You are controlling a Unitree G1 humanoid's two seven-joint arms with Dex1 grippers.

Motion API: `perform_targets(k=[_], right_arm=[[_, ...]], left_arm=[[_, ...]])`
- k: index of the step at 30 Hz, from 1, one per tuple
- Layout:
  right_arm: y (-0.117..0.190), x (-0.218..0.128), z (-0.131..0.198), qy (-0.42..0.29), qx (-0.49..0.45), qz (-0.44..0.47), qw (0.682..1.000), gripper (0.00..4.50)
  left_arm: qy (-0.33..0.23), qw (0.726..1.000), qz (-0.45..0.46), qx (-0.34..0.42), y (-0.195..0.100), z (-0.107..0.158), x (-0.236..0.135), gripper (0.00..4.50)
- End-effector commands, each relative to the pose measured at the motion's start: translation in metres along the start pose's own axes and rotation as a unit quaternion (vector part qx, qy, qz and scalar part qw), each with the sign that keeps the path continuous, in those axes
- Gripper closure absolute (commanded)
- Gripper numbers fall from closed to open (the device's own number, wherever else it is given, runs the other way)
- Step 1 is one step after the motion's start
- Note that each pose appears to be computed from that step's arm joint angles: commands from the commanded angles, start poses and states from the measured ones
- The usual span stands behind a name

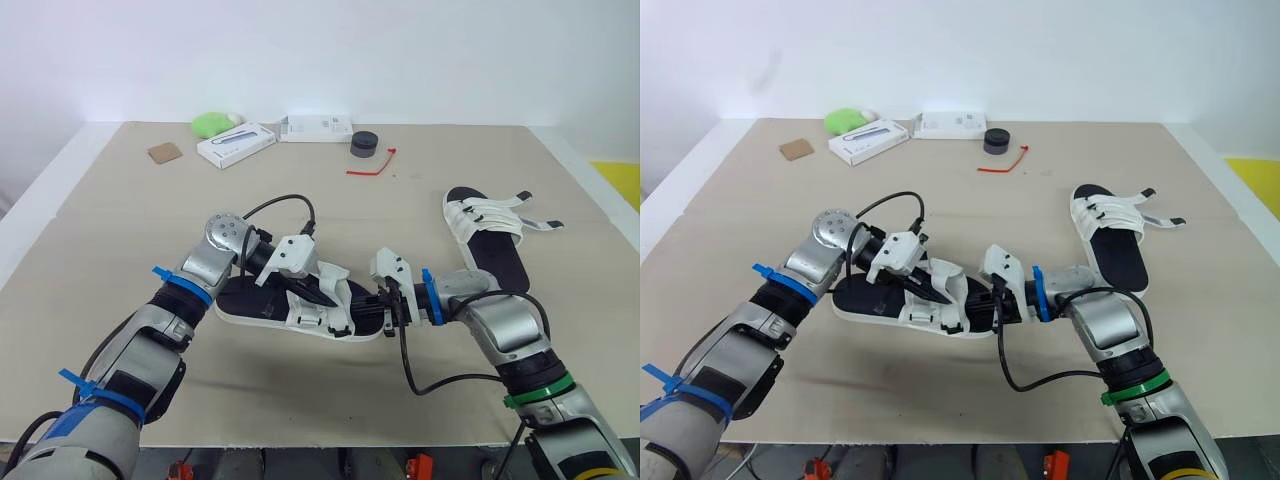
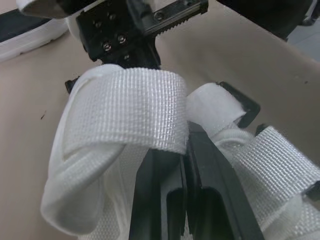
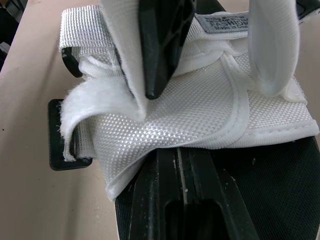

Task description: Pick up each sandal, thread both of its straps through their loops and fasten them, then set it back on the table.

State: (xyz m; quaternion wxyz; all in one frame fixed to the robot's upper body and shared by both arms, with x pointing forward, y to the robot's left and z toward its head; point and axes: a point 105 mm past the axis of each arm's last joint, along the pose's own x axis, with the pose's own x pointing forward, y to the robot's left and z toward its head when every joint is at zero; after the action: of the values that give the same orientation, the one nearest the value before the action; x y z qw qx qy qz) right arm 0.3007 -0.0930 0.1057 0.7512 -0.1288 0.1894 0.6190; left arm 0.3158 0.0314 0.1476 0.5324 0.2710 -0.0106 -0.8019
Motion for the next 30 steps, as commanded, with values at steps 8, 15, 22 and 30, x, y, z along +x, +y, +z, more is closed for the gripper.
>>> perform_targets(k=[8,15,22,30], right_arm=[[0.005,0.006,-0.034,0.046,0.056,-0.003,0.997,4.50],[0.005,0.005,-0.035,0.047,0.057,-0.004,0.997,4.50],[0.005,0.005,-0.035,0.049,0.056,-0.001,0.997,4.50],[0.006,0.005,-0.036,0.051,0.057,-0.001,0.997,4.50]], left_arm=[[0.004,0.999,-0.047,0.009,0.000,0.012,0.011,4.43],[0.055,0.994,-0.052,0.075,0.007,0.005,0.004,4.43],[0.106,0.975,-0.076,0.178,0.008,-0.003,0.000,4.43],[0.104,0.967,-0.071,0.221,0.015,0.005,-0.002,4.43]])
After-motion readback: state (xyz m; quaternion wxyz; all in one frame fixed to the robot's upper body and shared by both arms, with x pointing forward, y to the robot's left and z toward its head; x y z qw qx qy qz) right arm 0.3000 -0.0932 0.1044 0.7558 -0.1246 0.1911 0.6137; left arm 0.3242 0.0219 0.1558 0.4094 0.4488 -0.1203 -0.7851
